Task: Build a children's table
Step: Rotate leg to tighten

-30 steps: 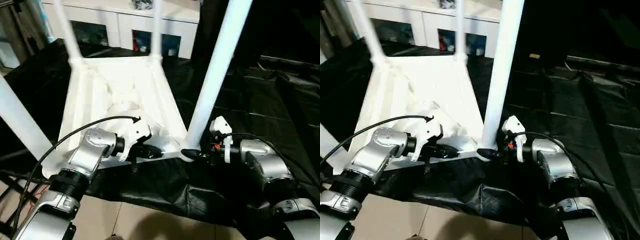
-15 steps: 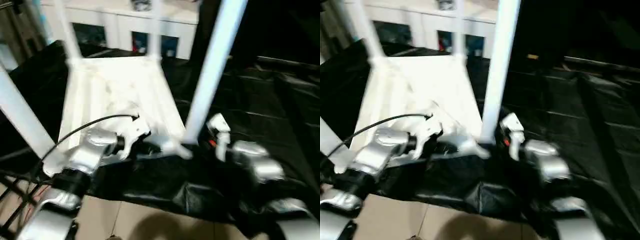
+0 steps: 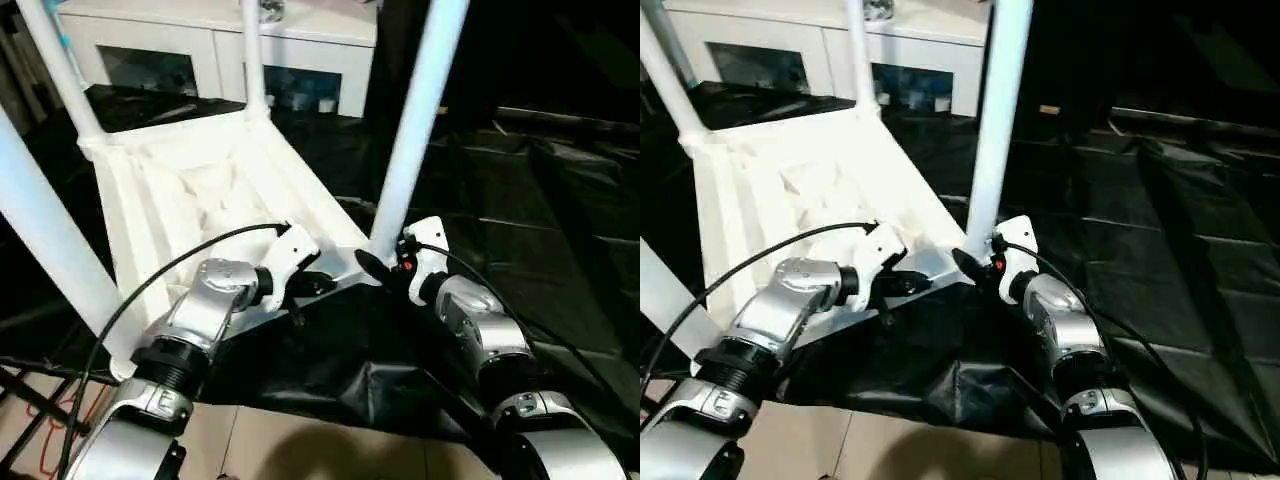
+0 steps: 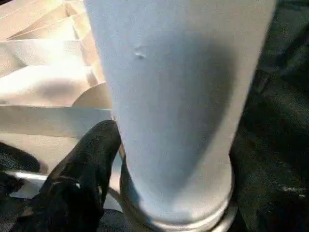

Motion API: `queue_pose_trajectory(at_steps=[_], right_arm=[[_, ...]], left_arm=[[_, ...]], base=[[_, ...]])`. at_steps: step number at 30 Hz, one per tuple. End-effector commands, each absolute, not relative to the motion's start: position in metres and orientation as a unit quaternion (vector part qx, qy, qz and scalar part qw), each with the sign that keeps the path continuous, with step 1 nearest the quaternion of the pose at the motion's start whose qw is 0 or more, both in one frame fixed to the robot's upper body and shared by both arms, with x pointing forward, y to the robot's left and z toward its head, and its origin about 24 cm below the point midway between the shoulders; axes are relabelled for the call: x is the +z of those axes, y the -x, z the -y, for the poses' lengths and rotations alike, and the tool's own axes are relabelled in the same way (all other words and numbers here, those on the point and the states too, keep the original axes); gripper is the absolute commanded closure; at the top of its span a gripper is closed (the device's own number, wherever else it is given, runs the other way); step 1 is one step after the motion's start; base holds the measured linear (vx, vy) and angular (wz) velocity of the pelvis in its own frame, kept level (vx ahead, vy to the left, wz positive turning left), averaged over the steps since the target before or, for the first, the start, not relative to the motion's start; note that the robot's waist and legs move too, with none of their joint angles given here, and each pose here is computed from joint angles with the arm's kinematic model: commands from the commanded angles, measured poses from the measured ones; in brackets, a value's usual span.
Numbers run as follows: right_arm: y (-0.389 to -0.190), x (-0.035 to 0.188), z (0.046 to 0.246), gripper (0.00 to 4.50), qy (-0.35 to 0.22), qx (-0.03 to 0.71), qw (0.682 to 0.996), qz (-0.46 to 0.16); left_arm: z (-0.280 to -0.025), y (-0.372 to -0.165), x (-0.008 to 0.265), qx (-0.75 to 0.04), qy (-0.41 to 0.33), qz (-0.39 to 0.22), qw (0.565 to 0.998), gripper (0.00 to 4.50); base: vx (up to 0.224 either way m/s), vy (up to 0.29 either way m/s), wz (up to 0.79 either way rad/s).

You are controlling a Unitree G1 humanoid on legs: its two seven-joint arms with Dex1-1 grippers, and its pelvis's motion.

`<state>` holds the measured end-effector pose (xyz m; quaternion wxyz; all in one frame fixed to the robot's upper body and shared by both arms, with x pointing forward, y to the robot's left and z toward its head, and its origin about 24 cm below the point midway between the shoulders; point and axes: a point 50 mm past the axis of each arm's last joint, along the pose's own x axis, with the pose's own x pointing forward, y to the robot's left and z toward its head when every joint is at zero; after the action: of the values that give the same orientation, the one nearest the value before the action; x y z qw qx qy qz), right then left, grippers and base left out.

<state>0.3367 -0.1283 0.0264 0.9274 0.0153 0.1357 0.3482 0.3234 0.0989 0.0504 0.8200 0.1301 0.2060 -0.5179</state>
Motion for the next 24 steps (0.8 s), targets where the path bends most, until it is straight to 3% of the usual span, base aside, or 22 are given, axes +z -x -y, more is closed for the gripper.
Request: queue_pose_trajectory(at_steps=[1, 10, 12, 15, 24], right_arm=[[-0.323, 0.019, 0.099, 0.62, -0.009, 0.451, 0.88, -0.152], [-0.311, 0.03, 0.118, 0.62, 0.008, 0.573, 0.806, -0.151], [-0.306, 0.029, 0.124, 0.92, 0.004, 0.6, 0.783, -0.164], [-0.302, 0.028, 0.126, 0.97, 0.0, 0.617, 0.767, -0.174], [-0.296, 0.028, 0.125, 1.74, -0.016, 0.637, 0.749, -0.182]], left_arm=[[-0.073, -0.313, 0.053, -0.582, -0.123, -0.181, 0.783, 4.5], [-0.1, -0.314, 0.052, -0.594, -0.148, -0.201, 0.765, 4.5], [-0.111, -0.316, 0.052, -0.594, -0.156, -0.205, 0.762, 4.5], [-0.116, -0.317, 0.052, -0.595, -0.156, -0.209, 0.76, 4.5], [-0.121, -0.319, 0.053, -0.601, -0.161, -0.213, 0.753, 4.5]], base=[[0.0, 0.0, 0.0], [0.0, 0.0, 0.0], [0.0, 0.0, 0.0], [0.0, 0.0, 0.0], [0.0, 0.0, 0.0]])
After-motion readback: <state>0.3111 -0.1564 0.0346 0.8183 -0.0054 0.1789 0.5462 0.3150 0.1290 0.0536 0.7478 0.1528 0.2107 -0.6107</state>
